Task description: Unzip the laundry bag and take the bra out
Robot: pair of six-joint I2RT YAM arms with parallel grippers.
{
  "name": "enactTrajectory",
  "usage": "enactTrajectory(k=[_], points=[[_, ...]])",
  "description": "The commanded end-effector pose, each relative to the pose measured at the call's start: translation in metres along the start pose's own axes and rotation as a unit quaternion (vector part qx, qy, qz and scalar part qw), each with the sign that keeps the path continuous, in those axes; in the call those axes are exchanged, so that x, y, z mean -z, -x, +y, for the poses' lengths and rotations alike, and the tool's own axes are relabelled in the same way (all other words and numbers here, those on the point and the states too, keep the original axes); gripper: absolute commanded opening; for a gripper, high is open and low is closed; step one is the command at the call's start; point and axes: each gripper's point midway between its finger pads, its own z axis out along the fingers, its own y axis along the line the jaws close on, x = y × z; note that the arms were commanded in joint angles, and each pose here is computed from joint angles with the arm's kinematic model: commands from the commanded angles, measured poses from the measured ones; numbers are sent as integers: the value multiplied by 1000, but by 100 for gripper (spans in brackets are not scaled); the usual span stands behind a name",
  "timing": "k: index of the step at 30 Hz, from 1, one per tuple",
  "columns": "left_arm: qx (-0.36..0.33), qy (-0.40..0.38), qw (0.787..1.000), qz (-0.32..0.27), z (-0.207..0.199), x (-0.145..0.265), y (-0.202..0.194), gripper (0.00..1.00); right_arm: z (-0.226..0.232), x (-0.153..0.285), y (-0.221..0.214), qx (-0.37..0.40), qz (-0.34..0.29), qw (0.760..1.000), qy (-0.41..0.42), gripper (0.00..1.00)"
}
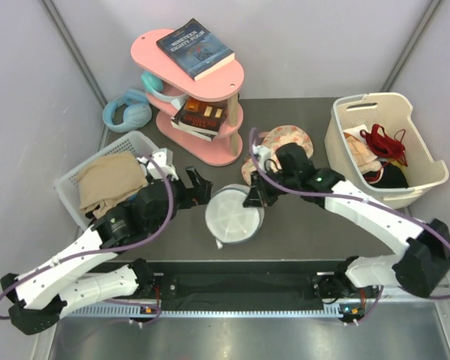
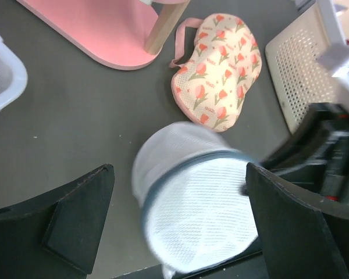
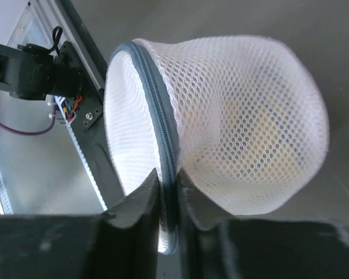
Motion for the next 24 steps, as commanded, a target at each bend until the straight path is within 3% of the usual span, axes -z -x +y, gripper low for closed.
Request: enactTrajectory(k=[1, 2, 4, 5, 8, 15, 18, 24], points=[[8, 12, 1000, 0, 22, 13, -8, 99, 8, -42, 24, 51, -28, 997, 41, 23], [16, 11, 1000, 1, 26, 16, -11, 99, -3, -51, 21, 41, -27, 999, 22, 40], [30, 15, 999, 18, 32, 13, -27, 99, -36, -71, 16, 19, -12, 999, -40, 51], [33, 15, 999, 23, 33, 12, -32, 99, -42, -73, 23, 15, -9, 998, -59, 61], [34, 13, 998, 49, 32, 2, -52, 99, -57, -76, 28, 8, 14, 995, -103, 64], [34, 75, 991, 102, 47, -13, -88, 99, -35, -30, 46, 9, -29, 992, -119, 69], [42, 90, 990, 95, 54, -12, -87, 99, -21, -14, 29, 4, -27, 995, -97, 69], [71, 69, 993, 67, 58, -7, -83, 99, -9, -17, -39, 17, 45, 999, -23, 70]])
